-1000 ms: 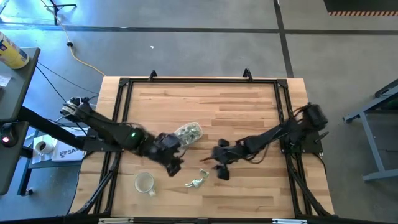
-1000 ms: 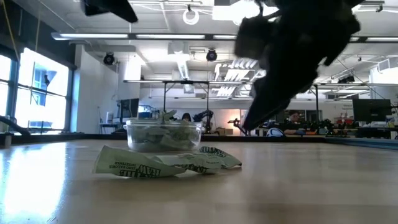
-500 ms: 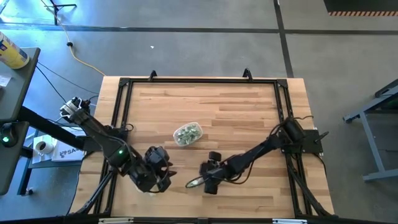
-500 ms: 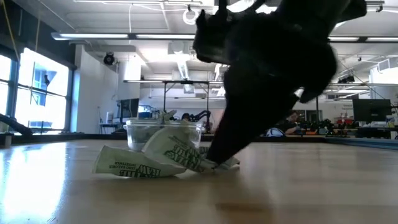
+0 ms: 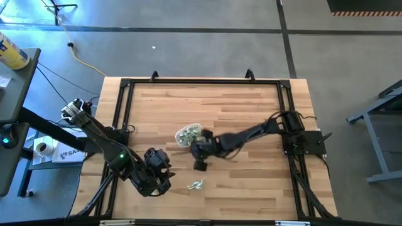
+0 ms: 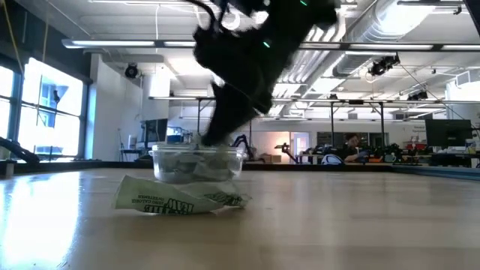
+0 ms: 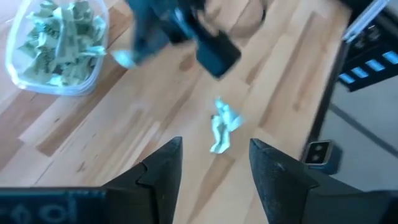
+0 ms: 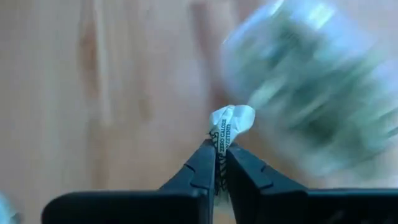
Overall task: Pick and place Stevia / Truvia into bins
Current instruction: Put the top stevia packet into the transparent container
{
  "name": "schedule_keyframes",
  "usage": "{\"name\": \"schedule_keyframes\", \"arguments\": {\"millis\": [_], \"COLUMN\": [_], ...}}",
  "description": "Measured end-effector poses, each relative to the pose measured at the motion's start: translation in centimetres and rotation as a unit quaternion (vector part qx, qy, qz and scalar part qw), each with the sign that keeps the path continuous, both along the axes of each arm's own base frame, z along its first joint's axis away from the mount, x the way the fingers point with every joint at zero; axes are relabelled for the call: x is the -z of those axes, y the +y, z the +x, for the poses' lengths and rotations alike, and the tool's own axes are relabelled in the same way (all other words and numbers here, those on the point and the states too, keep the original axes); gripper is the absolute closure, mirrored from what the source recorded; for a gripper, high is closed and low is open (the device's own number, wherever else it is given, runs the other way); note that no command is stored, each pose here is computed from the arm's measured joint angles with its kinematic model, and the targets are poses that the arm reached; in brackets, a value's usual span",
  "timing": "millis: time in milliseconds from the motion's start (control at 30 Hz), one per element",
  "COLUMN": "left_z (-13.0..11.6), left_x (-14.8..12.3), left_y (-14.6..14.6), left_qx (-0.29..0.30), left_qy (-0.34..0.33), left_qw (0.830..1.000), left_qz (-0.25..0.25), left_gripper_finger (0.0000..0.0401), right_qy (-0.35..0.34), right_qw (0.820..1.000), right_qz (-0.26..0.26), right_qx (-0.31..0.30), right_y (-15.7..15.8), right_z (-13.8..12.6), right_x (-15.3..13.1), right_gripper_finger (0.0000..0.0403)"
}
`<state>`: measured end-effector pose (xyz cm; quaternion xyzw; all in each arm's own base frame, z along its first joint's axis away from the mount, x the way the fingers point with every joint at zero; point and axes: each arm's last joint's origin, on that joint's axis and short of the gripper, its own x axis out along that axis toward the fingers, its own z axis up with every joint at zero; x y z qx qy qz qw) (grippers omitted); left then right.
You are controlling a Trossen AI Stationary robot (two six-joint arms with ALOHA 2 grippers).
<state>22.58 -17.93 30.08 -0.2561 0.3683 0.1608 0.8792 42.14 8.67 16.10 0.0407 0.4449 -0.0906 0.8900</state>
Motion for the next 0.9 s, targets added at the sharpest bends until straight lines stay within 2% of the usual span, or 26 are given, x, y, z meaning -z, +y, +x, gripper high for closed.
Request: {"name": "schedule_keyframes", "arguments": {"millis": [133,300,467,700,900], "left_z": [0.0,0.3,0.6,1.0,1.4], "left_x": [0.8,2.3,3.7,4.1,4.0], "left_y": [-0.2,-1.0,-1.8,-1.6,-1.1], "left_qx": [-0.01,-0.02,-0.026,-0.043,-0.057], "left_qy": [0.022,0.047,0.067,0.072,0.071], "left_qw": [1.0,0.998,0.997,0.996,0.996], "left_qz": [0.01,0.02,0.024,0.026,0.02], "left_gripper_finger": [0.0188,0.0192,0.0192,0.0192,0.019], "right_qy": [-0.017,-0.031,0.027,0.034,0.034], "right_qw": [0.998,0.997,0.998,0.996,0.996], "right_qz": [-0.052,-0.077,-0.049,-0.05,-0.062], "right_qx": [-0.012,-0.008,-0.02,-0.06,-0.055], "right_y": [-3.0,-7.1,-9.3,-9.2,-9.2], "right_z": [1.8,3.0,2.2,1.9,2.1], "right_x": [-3.2,-5.2,-3.9,-0.9,-1.0], "right_gripper_finger": [0.0389,0.0399,0.0388,0.0383,0.0344]}}
